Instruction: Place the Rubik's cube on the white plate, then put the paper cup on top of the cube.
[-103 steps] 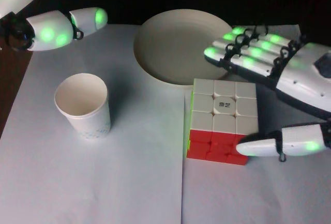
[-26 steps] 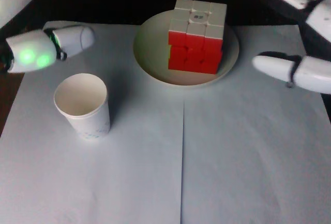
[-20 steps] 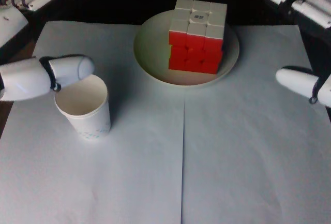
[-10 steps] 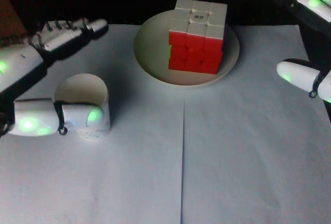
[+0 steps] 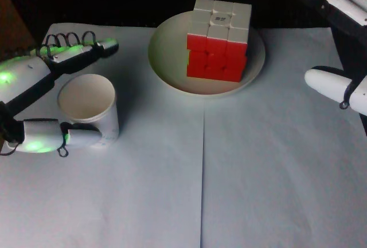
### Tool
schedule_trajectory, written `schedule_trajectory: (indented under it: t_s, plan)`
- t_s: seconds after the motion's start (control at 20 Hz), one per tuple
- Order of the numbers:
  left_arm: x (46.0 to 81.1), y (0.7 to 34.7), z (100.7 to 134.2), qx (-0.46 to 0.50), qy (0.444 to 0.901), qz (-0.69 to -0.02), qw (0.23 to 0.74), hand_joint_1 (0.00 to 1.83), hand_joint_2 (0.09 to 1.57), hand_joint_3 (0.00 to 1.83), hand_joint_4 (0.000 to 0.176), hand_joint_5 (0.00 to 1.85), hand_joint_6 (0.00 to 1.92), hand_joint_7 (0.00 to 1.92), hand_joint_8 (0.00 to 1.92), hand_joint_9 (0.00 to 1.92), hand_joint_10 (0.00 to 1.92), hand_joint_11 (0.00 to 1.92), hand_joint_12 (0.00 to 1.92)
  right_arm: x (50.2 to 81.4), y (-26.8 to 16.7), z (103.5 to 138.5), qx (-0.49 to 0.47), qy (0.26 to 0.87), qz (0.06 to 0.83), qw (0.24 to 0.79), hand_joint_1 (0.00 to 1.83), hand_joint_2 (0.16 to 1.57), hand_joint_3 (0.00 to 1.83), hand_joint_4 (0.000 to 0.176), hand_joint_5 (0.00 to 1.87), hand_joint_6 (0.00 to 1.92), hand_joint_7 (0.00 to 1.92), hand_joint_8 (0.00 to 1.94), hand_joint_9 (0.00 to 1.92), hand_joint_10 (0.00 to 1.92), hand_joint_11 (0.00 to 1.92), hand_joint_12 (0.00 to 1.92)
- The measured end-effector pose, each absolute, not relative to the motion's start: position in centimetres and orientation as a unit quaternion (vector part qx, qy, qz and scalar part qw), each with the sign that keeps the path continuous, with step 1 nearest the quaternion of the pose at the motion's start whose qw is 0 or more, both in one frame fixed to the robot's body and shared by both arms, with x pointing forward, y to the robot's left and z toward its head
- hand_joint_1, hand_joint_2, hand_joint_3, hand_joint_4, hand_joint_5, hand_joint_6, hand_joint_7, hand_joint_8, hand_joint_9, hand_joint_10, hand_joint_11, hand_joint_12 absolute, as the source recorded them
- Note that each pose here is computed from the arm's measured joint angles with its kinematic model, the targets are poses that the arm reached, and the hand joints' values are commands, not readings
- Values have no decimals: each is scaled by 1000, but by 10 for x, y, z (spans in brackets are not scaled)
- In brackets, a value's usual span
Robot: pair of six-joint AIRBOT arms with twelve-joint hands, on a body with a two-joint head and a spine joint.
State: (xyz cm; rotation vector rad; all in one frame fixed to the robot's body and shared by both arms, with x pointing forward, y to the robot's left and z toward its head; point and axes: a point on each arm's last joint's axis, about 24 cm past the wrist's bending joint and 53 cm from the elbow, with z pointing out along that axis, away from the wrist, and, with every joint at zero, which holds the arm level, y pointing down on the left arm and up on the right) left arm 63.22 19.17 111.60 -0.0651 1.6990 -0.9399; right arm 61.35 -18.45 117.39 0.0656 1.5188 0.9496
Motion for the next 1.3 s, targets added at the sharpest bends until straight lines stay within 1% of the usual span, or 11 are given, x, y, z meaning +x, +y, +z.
schedule_trajectory:
  t_s: [0.15,0.3,0.35,0.4,0.5,0.6,0.65,0.85,0.95,1.1,1.3]
  plan:
    - [633,193,1116,-28,722,-399,565,1051,1026,3,66,462,37,500,34,432,119,0,1312,613,-184,1174,28,662,414,625,434,1312,8,58,0,0,0,0,149,23,0,960]
    - [633,193,1117,-30,721,-400,565,1041,1050,1,51,604,26,641,43,235,1002,0,1607,614,-185,1174,29,662,414,625,385,1314,2,71,0,0,0,0,154,32,0,995]
    - [633,192,1118,-30,720,-401,566,1055,1048,0,34,614,47,617,195,232,1147,7,1680,614,-185,1174,29,662,414,625,399,1310,0,70,0,0,0,0,159,36,0,996]
    - [634,192,1120,-30,717,-403,568,1056,1072,1,38,478,444,334,929,219,1355,95,1757,613,-184,1174,29,662,414,624,423,1313,1,68,0,0,0,0,143,32,0,922]
    - [633,189,1122,-25,715,-406,568,1137,1081,0,29,278,1121,240,1176,212,1425,200,1803,613,-183,1173,29,662,415,624,415,1307,0,59,0,0,0,0,134,30,0,858]
    - [633,185,1124,-20,714,-412,566,1152,1082,0,43,206,1237,194,1328,264,1604,419,1894,613,-183,1173,29,662,415,624,408,1300,0,63,0,0,0,0,121,24,0,849]
    - [633,182,1131,-15,707,-418,570,1111,1123,10,13,199,1187,181,1386,268,1678,424,1920,613,-183,1173,29,662,415,623,398,1290,0,64,0,0,0,0,127,28,0,890]
    - [635,179,1153,-6,687,-431,585,1045,1177,0,44,227,1308,223,1259,240,1432,203,1729,614,-184,1173,31,662,415,623,429,1280,0,49,0,0,0,0,129,28,0,838]
    - [636,174,1166,6,676,-438,593,1078,1172,0,68,225,1252,97,1604,126,1905,237,1917,613,-183,1172,31,662,415,623,439,1278,0,48,0,0,0,0,119,21,0,746]
    - [643,173,1181,11,662,-442,606,1064,1165,0,92,208,1306,83,1762,212,1921,363,1921,614,-183,1172,31,662,415,623,414,1276,0,41,0,0,0,0,129,25,0,787]
    - [655,175,1198,6,644,-446,621,1233,1335,11,95,178,1422,511,1685,162,1726,105,1921,613,-183,1172,30,662,416,623,451,1317,4,87,0,0,0,0,127,32,0,841]
